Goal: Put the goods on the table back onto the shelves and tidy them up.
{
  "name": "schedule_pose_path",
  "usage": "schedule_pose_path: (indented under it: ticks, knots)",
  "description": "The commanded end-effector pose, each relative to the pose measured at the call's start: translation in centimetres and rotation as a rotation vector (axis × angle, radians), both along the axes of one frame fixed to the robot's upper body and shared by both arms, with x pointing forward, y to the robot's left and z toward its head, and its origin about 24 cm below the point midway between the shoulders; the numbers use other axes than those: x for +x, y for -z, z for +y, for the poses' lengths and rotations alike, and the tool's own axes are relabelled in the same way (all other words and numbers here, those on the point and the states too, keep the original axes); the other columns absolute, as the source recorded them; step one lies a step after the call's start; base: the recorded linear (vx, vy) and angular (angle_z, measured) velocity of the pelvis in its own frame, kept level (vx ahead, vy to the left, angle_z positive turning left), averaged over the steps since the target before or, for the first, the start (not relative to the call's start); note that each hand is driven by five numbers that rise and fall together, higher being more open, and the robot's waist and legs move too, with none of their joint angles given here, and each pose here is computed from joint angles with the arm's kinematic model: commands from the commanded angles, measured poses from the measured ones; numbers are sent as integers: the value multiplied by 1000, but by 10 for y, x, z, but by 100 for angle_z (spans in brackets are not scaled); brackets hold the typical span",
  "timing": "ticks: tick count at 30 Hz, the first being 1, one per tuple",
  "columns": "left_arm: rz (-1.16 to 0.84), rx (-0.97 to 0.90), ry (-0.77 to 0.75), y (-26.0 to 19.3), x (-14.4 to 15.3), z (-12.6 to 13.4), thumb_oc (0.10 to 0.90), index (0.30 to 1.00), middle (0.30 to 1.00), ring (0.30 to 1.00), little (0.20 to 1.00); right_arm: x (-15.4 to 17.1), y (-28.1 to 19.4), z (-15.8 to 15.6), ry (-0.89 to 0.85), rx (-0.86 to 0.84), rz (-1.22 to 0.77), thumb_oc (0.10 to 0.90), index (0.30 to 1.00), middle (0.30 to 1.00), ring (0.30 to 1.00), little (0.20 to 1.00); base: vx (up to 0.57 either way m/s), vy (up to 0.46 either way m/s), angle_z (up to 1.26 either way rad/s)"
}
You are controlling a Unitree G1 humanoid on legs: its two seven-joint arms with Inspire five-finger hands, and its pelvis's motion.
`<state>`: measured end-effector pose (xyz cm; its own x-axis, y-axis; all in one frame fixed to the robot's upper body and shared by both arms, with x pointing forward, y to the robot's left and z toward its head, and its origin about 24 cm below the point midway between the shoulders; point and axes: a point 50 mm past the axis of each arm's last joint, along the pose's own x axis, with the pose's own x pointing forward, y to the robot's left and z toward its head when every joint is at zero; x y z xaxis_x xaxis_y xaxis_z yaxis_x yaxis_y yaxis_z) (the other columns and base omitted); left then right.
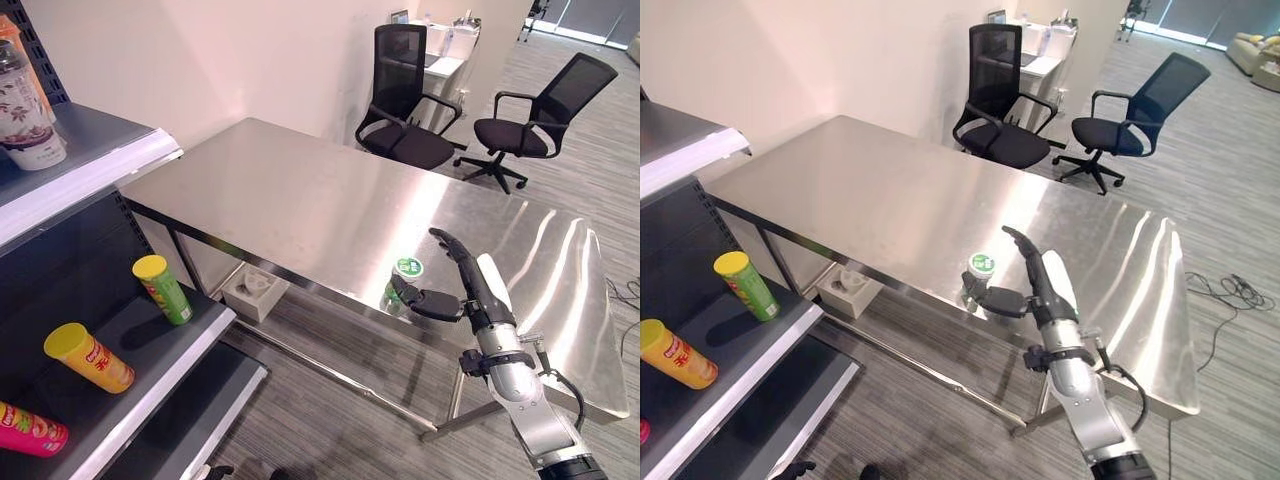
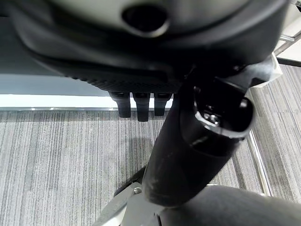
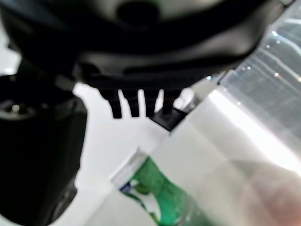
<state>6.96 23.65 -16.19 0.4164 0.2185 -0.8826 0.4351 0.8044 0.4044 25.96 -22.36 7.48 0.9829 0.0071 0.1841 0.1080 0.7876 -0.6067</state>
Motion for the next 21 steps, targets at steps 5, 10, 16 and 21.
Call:
schedule_pose_path:
  ticks: [5, 10, 16, 21]
  knots:
    - [-43, -61, 87, 2, 23, -29, 800, 900, 900, 900, 900, 21, -42, -1, 5, 26, -202, 800, 900, 900, 900, 900, 2, 1, 1]
    - [-44, -62, 90, 2, 23, -30, 800, 900, 900, 900, 900, 23, -36, 0, 3, 52, -173, 800, 900, 900, 900, 900, 0, 0, 0]
    - [-40, -64, 93, 2, 22, -30, 800, 900, 900, 900, 900, 27, -30, 0, 15, 66, -148, 800, 900, 900, 900, 900, 11, 6, 4]
    - [-44, -66, 100, 2, 24, -31, 800, 900, 900, 900, 900, 30, -29, 1, 24, 82, -145, 800, 900, 900, 900, 900, 14, 7, 6]
